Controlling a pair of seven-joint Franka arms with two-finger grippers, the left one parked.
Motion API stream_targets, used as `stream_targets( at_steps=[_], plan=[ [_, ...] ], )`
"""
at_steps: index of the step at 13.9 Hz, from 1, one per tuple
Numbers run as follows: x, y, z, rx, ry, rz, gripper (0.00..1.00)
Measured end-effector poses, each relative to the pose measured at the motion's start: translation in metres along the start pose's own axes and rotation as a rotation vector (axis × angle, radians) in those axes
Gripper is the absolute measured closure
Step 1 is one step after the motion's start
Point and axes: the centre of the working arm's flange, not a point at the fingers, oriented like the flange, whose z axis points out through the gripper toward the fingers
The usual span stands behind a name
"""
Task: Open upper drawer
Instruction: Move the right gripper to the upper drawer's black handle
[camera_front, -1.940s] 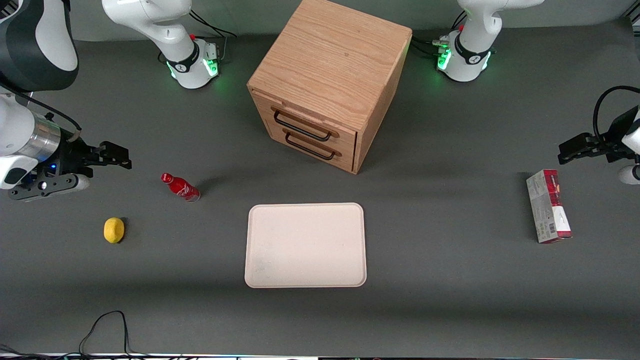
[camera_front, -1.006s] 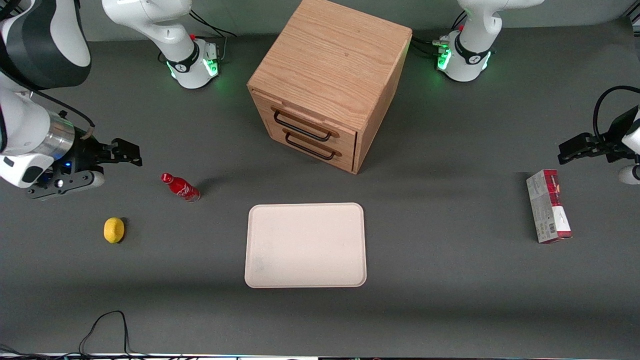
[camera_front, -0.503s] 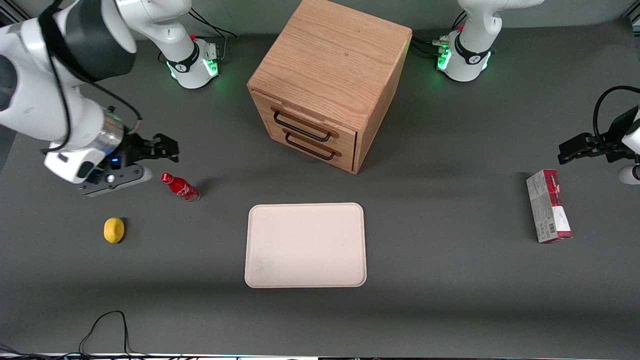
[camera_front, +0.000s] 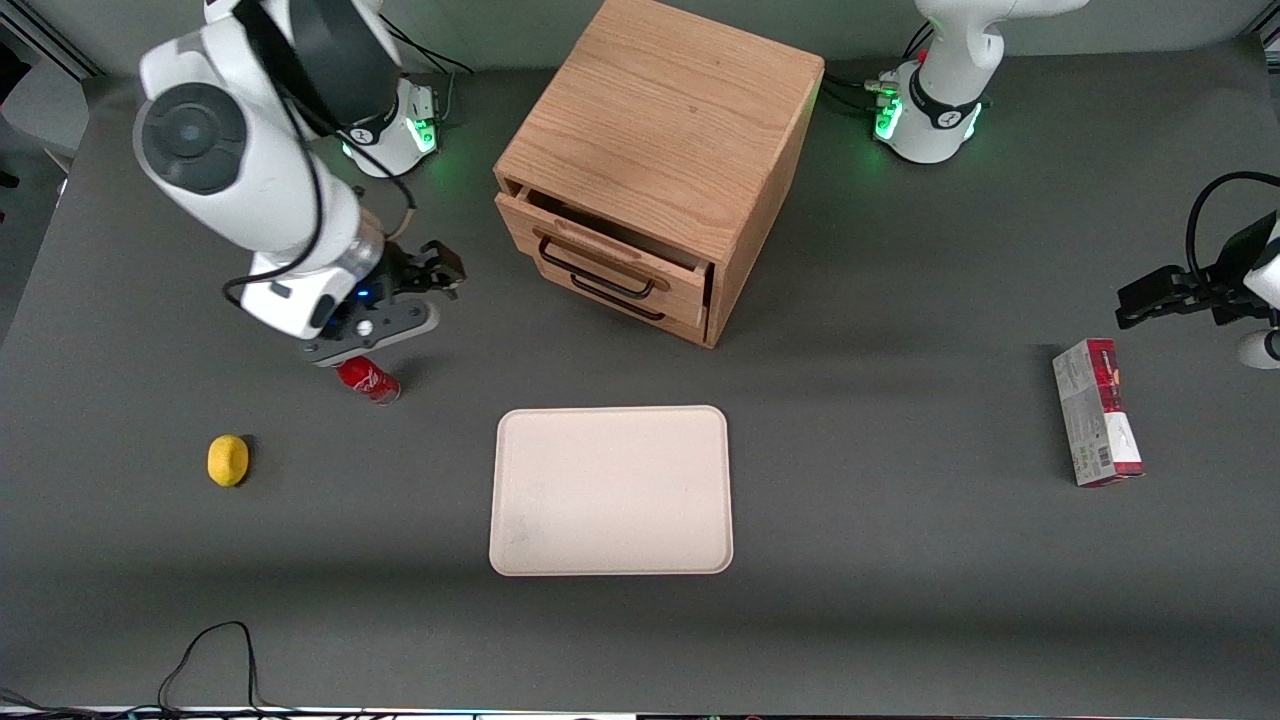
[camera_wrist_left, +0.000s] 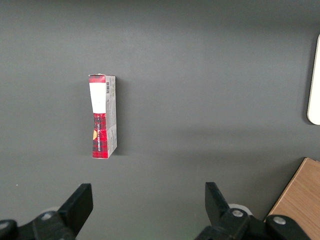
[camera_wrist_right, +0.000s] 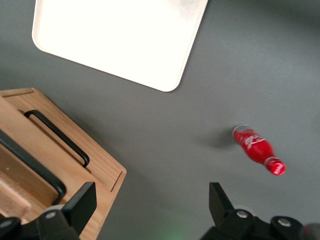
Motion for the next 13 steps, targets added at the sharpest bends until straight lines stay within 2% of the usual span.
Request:
stream_targets(
  at_steps=[4,13],
  plan=[
    [0.015,-0.030,0.036,0.000,-0.052,-0.046,0.00],
    [0.018,-0.098,0.074,0.022,-0.089,-0.164,0.00]
  ],
)
